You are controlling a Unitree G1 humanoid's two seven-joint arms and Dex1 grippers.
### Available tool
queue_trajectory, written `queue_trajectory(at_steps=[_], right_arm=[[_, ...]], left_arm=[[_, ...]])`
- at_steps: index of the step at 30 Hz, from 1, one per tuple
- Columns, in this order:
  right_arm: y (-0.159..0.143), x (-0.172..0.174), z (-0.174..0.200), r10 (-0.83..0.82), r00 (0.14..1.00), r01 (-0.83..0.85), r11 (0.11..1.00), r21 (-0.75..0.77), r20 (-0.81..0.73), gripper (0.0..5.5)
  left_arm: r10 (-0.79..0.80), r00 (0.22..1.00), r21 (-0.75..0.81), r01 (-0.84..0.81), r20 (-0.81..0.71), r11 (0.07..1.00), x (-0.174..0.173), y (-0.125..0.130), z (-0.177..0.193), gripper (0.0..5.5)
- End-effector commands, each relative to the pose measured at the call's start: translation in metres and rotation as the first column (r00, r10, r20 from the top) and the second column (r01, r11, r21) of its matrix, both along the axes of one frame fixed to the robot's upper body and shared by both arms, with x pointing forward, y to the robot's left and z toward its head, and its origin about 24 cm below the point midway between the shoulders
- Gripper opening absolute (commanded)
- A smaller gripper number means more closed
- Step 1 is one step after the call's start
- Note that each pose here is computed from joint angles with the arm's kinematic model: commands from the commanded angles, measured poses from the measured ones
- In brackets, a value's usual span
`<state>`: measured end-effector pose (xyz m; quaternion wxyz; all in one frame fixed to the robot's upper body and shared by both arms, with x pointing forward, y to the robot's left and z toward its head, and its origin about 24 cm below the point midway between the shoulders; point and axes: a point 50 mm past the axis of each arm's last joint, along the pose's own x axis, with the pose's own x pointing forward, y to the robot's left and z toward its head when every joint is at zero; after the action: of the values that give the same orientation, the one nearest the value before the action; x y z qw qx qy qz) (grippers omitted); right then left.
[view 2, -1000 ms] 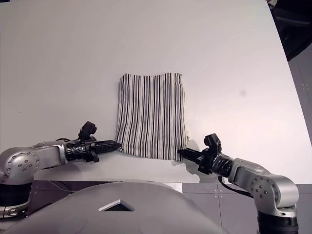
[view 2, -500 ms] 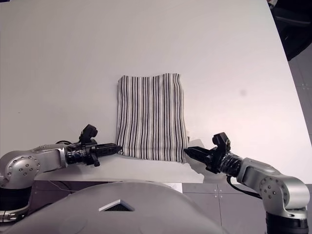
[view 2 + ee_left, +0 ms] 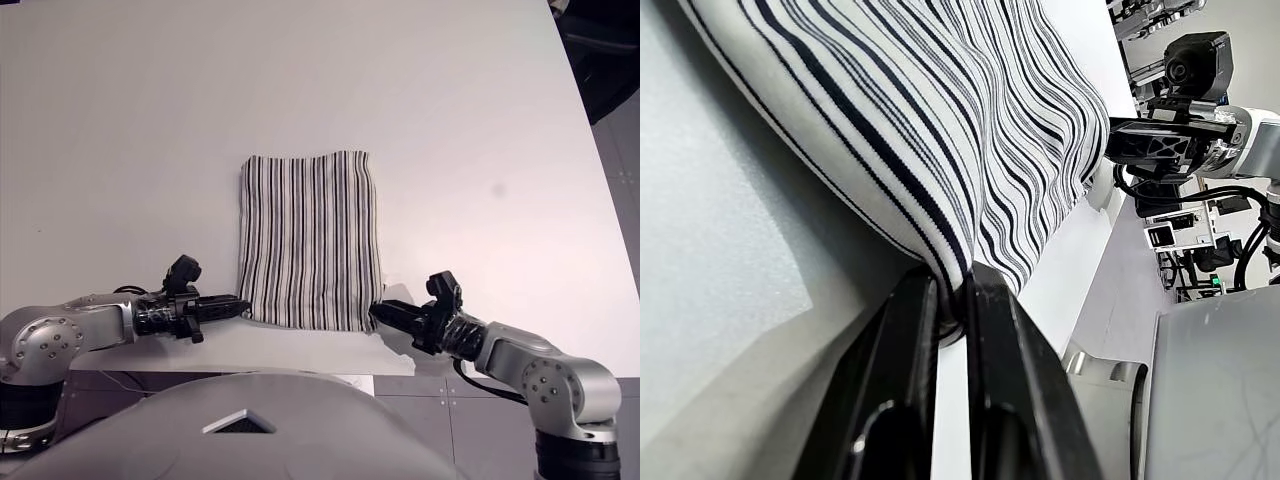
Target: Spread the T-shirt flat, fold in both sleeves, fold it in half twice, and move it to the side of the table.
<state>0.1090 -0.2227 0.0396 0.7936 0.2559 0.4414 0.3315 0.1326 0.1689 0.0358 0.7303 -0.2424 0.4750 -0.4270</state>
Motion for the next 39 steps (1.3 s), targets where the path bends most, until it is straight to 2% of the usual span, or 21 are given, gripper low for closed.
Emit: queue_trajectory(at_steps=[1, 4, 10, 12, 21, 36, 39], right_arm=[[0.002, 0.002, 0.001, -0.007, 1.000, 0.007, 1.000, 0.014, 0.015, 1.27], [0.005, 0.002, -0.003, -0.008, 1.000, 0.008, 1.000, 0.009, 0.014, 1.27], [0.005, -0.001, -0.010, -0.017, 1.000, 0.016, 1.000, -0.022, -0.003, 0.30], [0.002, -0.001, -0.012, -0.027, 1.000, 0.027, 0.999, -0.038, -0.008, 0.12], [0.001, -0.005, -0.006, -0.011, 1.000, 0.011, 0.999, -0.032, 0.000, 0.10], [-0.004, -0.044, 0.068, 0.051, 0.995, -0.063, 0.986, 0.151, 0.080, 0.10], [-0.003, -0.034, 0.074, 0.026, 0.993, -0.045, 0.985, 0.164, 0.116, 0.10]], left_arm=[[-0.011, 1.000, 0.030, 0.010, 0.017, 1.000, 0.004, 0.003, 0.003, 0.20], [-0.018, 1.000, 0.030, 0.017, 0.019, 0.999, 0.005, 0.003, 0.003, 0.20], [-0.026, 0.999, 0.028, 0.026, 0.020, 0.999, 0.006, 0.003, 0.005, 0.20], [-0.024, 1.000, 0.029, 0.024, 0.020, 0.999, 0.005, 0.003, 0.005, 0.20], [-0.002, 0.999, 0.000, 0.002, 0.050, 1.000, 0.008, 0.004, 0.011, 0.20], [0.055, 0.996, -0.187, -0.040, 0.074, 0.981, -0.038, 0.015, 0.061, 0.20], [0.096, 0.993, -0.185, -0.081, 0.071, 0.979, -0.036, 0.015, 0.063, 0.20]])
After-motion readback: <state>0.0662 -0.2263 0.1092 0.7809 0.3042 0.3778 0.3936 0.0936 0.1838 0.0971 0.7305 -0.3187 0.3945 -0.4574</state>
